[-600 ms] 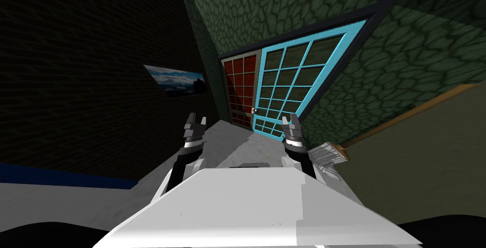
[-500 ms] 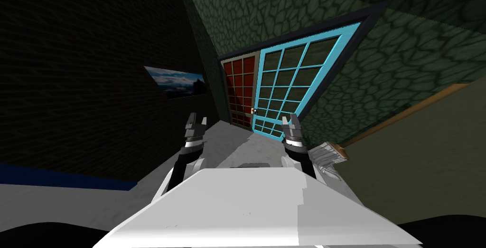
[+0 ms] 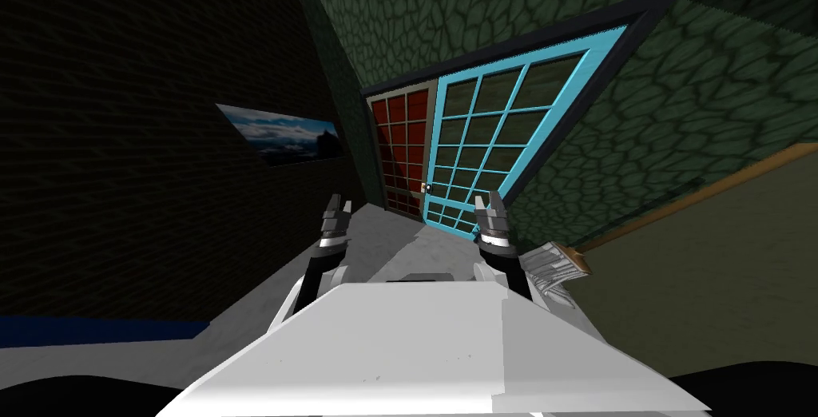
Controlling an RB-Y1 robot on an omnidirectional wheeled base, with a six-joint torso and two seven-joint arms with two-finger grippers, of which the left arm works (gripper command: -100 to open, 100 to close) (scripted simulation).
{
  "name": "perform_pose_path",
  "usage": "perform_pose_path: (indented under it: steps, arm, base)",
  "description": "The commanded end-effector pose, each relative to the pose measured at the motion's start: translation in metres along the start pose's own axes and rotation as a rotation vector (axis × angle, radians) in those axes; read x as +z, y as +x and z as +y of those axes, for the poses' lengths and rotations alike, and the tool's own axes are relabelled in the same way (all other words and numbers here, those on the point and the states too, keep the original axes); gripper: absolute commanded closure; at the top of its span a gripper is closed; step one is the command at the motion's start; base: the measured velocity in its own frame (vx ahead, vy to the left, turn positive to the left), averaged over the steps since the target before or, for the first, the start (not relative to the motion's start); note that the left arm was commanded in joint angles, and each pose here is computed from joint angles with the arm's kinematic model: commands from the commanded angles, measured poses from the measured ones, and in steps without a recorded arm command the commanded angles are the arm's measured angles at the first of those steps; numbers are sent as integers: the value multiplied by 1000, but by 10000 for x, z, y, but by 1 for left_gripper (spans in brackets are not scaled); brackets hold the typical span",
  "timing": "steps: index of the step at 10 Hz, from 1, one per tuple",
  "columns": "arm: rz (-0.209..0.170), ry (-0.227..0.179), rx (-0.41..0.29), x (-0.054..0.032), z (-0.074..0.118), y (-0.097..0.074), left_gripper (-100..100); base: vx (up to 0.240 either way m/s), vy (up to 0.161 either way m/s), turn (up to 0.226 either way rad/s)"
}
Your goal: Pull the door open
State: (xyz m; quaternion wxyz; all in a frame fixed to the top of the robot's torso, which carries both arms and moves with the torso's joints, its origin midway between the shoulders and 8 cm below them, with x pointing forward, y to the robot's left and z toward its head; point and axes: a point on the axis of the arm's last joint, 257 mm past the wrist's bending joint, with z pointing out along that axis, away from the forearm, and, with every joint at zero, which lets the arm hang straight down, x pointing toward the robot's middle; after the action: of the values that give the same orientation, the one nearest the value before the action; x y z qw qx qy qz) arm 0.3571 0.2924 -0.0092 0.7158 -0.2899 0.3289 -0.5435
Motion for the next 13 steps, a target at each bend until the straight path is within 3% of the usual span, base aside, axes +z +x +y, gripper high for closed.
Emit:
perform_pose_path:
  steps: [1, 13]
  arm:
    - [11, -15, 47, -7, 112, 24, -100]
    - [118, -126, 382, -235, 1057, 268, -100]
  base:
    - [144, -60, -26]
    - [95, -53, -35]
